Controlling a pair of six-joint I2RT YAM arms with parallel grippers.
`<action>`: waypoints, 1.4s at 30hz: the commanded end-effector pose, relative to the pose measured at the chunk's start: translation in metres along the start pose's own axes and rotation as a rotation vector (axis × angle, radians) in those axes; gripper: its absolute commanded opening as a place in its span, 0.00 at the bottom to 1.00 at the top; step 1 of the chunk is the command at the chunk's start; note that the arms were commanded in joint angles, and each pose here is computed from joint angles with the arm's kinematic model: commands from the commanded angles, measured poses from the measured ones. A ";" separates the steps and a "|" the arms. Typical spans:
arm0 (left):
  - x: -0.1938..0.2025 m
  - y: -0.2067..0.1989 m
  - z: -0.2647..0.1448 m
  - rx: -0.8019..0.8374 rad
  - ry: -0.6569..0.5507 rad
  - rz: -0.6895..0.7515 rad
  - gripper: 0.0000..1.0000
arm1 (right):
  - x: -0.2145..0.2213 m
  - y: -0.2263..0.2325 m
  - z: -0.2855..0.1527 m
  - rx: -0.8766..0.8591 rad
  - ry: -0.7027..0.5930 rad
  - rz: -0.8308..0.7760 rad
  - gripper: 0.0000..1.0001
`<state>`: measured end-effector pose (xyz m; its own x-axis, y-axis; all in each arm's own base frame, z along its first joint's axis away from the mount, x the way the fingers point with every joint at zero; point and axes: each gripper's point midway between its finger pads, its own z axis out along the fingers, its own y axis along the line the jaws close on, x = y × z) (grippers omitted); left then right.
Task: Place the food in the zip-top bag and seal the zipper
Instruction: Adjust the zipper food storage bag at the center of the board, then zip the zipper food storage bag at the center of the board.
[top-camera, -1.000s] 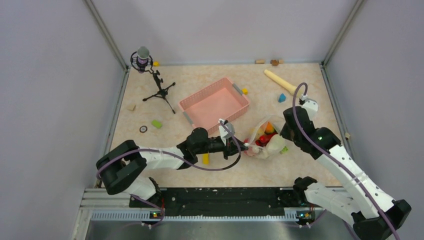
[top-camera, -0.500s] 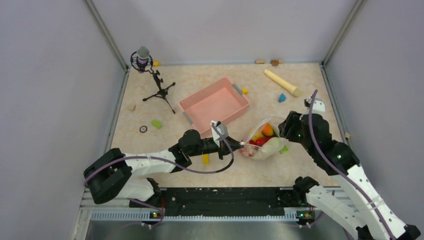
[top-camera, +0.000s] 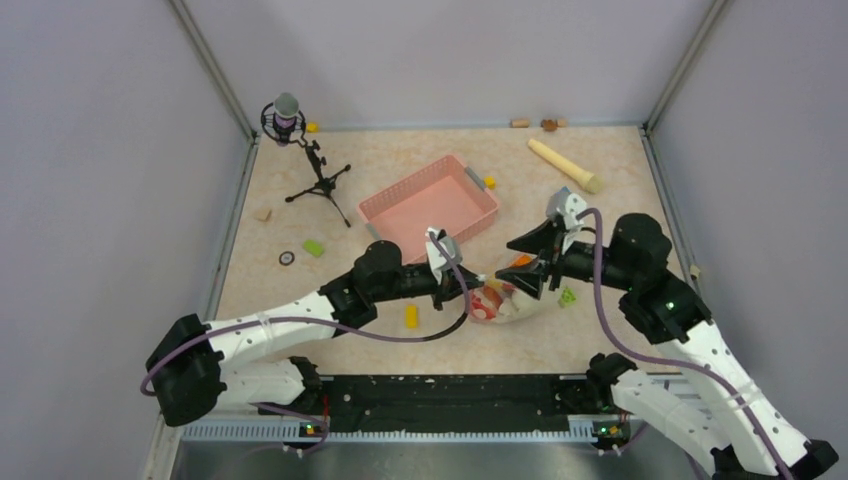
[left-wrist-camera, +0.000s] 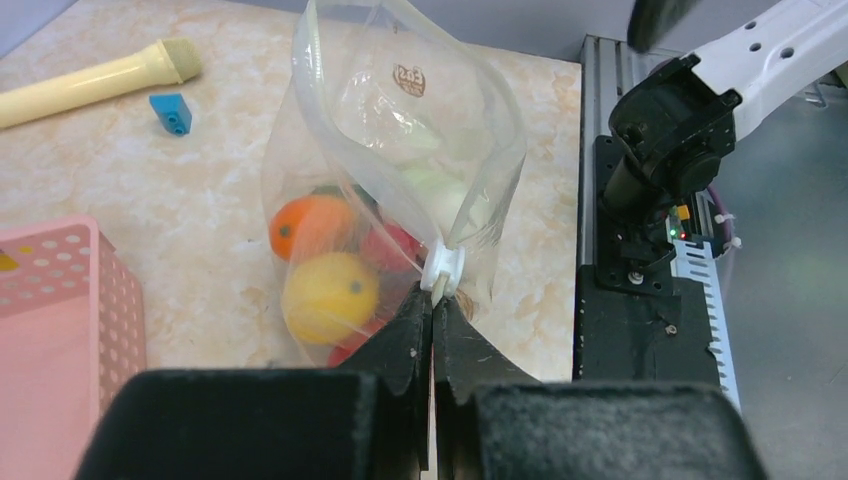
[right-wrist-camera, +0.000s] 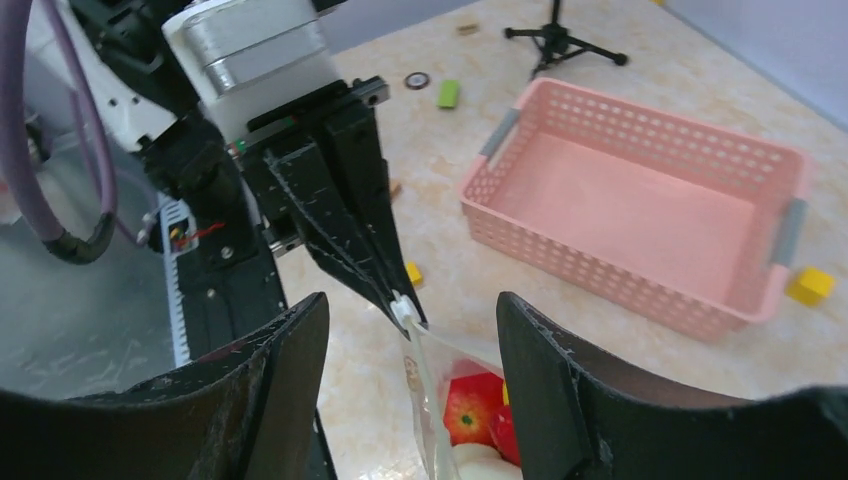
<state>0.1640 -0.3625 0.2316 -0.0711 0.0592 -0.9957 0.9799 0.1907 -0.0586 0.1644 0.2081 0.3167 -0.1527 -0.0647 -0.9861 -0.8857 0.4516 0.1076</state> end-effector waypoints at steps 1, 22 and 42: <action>-0.015 0.003 -0.007 -0.036 -0.004 -0.003 0.00 | -0.001 0.026 0.017 -0.286 -0.014 -0.208 0.62; -0.014 -0.008 -0.008 0.011 -0.010 -0.072 0.00 | 0.083 0.028 0.059 -0.419 0.322 -0.284 0.43; -0.008 -0.011 -0.012 0.023 -0.003 -0.049 0.00 | 0.067 0.034 0.047 -0.405 0.240 -0.360 0.28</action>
<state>0.1545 -0.3544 0.2186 -0.1812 0.1111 -0.9772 0.9673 0.1993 -0.1567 0.1448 0.2549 0.2334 0.0826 -0.4044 -0.9108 -0.9952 0.0151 -0.0970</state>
